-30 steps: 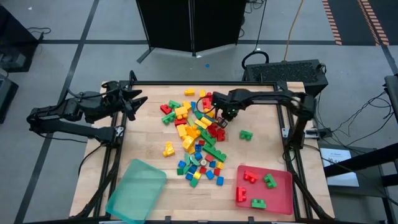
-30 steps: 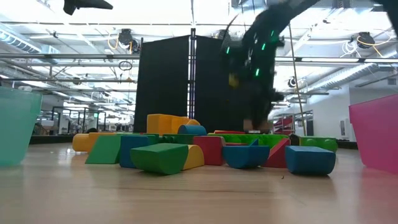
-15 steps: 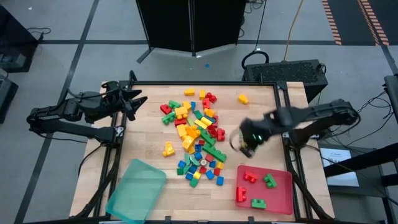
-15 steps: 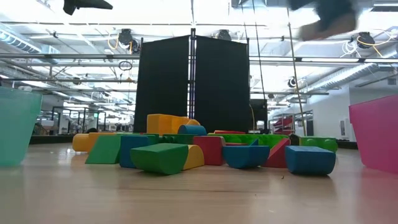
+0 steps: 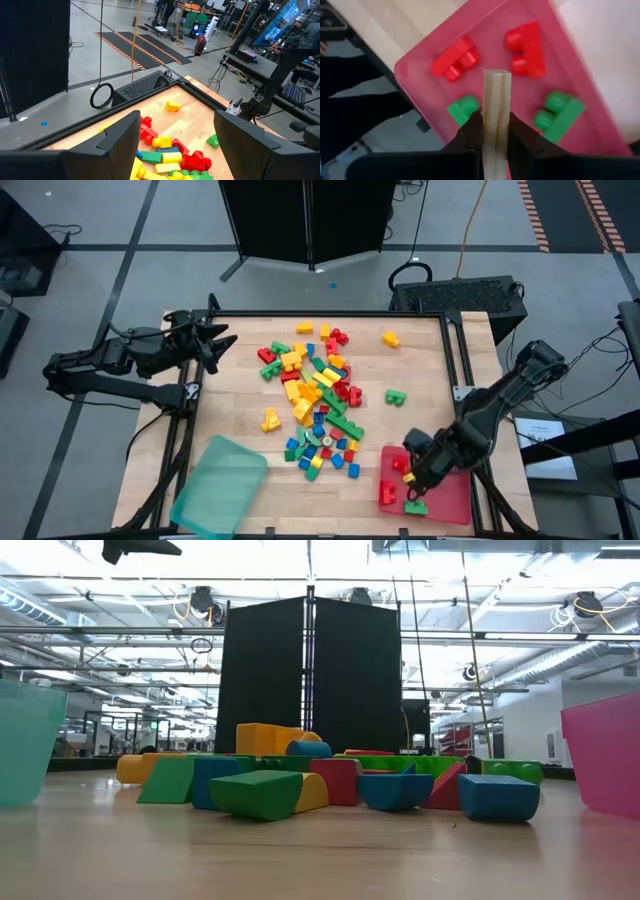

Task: Sort blocks by size
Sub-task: Put the wooden block into the pink bin, then put the 2-stud green game piece into the pink bin

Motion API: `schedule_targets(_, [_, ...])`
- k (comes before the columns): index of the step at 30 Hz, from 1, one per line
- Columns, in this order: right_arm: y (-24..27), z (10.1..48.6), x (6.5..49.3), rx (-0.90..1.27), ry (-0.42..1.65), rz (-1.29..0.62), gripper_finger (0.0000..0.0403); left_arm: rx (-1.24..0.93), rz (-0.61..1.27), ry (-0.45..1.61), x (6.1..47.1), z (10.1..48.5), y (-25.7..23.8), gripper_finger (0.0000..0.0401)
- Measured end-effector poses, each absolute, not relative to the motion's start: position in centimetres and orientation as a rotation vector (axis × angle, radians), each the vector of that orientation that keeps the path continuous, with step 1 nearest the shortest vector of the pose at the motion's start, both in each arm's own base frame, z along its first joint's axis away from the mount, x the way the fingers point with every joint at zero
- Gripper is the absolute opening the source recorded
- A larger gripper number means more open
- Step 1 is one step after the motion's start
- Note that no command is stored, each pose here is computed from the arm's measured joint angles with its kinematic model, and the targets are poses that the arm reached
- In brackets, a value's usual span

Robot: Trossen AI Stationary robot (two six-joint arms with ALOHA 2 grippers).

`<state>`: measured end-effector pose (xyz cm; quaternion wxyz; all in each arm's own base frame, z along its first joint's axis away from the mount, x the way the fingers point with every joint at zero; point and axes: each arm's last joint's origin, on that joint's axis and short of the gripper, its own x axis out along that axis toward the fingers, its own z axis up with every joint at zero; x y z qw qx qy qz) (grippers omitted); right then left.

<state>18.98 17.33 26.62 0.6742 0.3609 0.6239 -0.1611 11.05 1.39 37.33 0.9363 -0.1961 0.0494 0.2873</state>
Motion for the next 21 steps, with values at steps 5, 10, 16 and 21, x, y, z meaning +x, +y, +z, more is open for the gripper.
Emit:
schedule_targets(5, [18.8, 25.2, 19.5, 0.786, 1.393, -0.298, 0.0089, -0.402, 0.586, 0.101, 11.0, 37.3, 1.4, 0.0255])
schedule_targets(10, [19.1, 24.9, 19.8, 0.771, 1.396, -0.280, 0.0188, -0.404, 0.586, 0.100, 11.0, 37.3, 1.4, 0.0255])
schedule_targets(16, [18.3, 25.2, 20.3, 0.778, 1.362, -0.291, 0.0234, -0.400, 0.584, 0.102, 11.0, 37.3, 1.4, 0.0255])
schedule_targets(21, [14.0, 26.6, 21.9, 0.703, 1.188, -0.377, 0.0228, -0.400, 0.580, 0.103, 11.1, 37.3, 1.4, 0.0255])
